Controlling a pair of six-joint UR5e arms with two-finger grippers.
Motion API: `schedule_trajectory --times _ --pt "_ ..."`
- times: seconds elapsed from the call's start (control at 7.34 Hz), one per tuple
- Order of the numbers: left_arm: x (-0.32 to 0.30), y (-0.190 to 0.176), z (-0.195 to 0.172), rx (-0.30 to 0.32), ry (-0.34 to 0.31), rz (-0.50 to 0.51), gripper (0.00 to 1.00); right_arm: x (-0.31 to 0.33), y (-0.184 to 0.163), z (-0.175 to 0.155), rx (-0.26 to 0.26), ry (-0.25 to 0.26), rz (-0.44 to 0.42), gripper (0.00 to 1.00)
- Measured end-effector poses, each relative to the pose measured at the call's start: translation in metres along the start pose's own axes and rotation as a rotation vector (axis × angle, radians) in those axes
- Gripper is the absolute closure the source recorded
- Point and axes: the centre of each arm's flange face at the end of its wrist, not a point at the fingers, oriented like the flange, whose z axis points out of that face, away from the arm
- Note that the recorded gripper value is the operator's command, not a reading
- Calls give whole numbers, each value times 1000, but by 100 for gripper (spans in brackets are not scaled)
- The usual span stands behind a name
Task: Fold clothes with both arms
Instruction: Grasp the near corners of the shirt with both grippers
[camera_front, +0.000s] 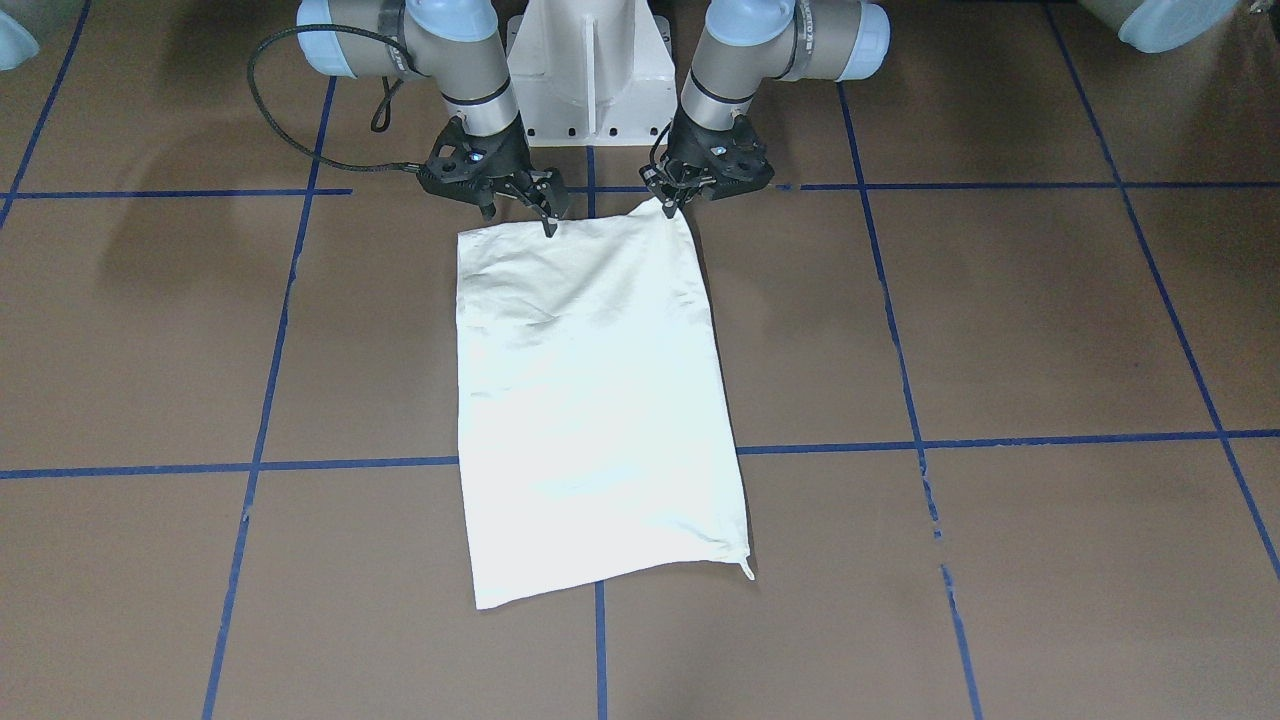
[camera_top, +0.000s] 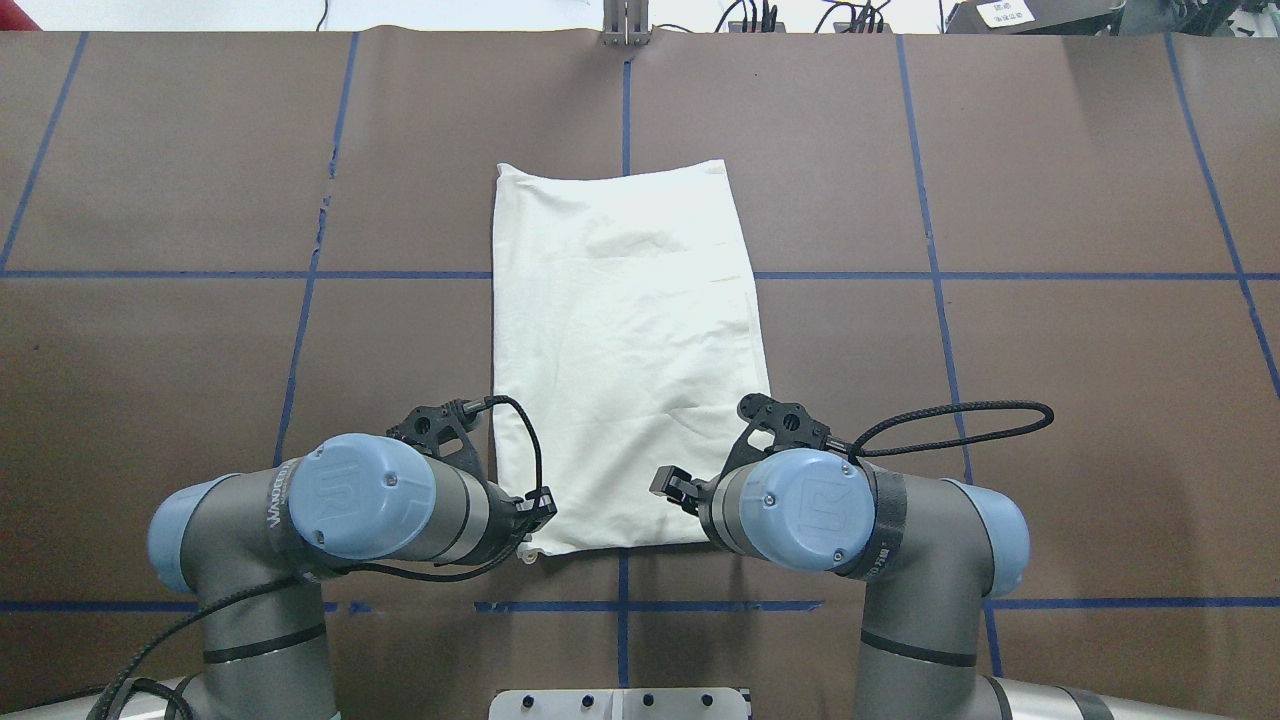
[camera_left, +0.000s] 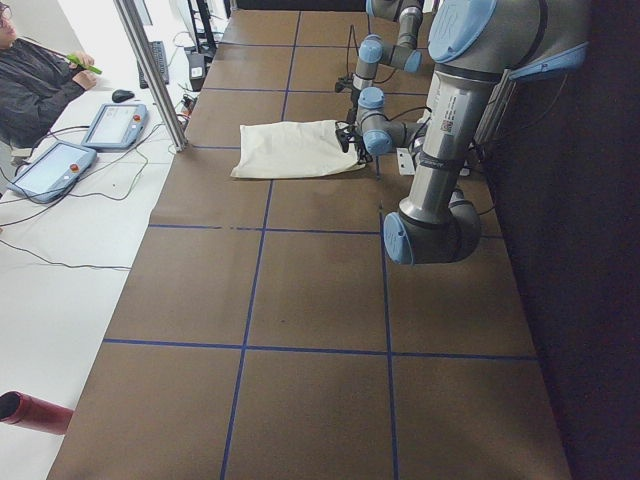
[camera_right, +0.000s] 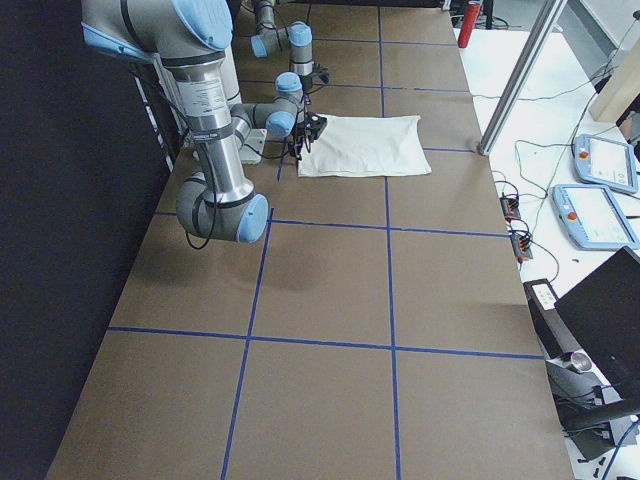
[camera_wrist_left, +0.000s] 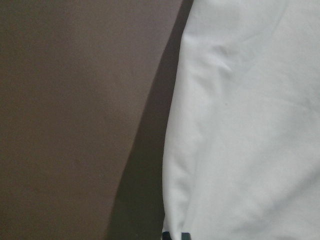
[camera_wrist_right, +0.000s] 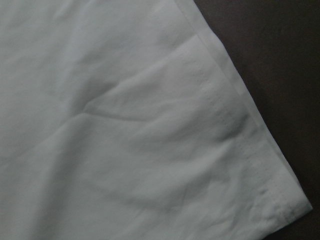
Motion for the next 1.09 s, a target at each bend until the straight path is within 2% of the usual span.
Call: schedule_trajectory --times 0.55,1.09 --pt "0 -1 1 4 0 1 100 9 4 16 17 81 36 0" --pt "0 -1 0 8 3 -1 100 1 8 28 21 95 35 0"
